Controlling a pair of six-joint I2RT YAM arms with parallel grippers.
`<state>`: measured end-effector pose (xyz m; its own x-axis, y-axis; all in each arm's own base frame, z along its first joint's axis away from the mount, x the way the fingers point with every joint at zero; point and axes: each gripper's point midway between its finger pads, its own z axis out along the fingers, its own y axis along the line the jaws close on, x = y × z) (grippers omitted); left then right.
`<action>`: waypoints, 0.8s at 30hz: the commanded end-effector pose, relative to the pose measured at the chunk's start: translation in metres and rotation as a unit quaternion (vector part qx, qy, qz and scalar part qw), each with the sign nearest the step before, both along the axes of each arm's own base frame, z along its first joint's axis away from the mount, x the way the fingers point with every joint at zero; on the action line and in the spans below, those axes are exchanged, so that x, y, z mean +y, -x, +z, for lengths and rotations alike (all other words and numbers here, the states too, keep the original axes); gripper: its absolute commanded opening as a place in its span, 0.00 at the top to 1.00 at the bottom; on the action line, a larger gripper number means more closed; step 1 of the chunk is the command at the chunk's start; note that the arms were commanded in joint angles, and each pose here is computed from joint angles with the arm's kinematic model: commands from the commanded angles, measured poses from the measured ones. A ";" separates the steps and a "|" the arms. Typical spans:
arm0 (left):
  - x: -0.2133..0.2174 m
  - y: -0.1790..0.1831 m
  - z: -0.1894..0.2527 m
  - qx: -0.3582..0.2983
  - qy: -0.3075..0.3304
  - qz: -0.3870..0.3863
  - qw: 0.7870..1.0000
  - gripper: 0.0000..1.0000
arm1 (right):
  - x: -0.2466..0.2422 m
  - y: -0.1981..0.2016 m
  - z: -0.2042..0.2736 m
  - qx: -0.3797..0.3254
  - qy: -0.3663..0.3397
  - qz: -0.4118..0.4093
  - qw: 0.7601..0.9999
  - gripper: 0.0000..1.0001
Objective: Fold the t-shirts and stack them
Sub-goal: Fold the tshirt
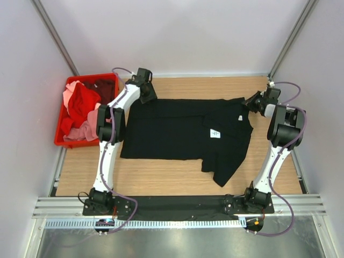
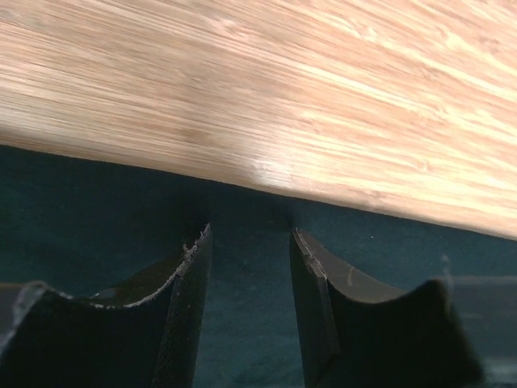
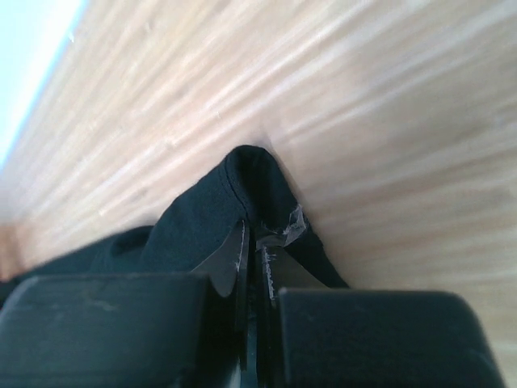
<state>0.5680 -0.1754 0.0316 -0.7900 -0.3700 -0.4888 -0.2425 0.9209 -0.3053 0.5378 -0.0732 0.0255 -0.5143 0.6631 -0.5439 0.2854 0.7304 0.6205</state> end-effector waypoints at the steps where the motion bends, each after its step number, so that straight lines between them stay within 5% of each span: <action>1: 0.040 0.004 -0.030 0.036 -0.055 0.045 0.997 0.54 | -0.025 -0.035 0.022 -0.075 0.005 -0.067 0.995 0.99; 5: 0.033 0.003 -0.023 0.034 -0.036 0.040 0.998 0.54 | -0.023 -0.045 0.035 -0.103 -0.030 -0.080 0.991 0.95; 12: 0.001 0.004 0.060 -0.032 0.034 -0.023 0.999 0.52 | -0.019 -0.026 0.078 -0.060 -0.011 -0.063 0.996 0.61; 18: -0.056 0.039 0.135 -0.094 0.103 -0.102 0.985 0.49 | -0.019 0.026 0.087 0.051 0.044 -0.067 0.995 0.56; 24: -0.154 0.100 0.142 -0.099 0.155 -0.209 0.961 0.49 | 0.008 0.090 0.072 0.133 0.074 -0.040 0.988 0.56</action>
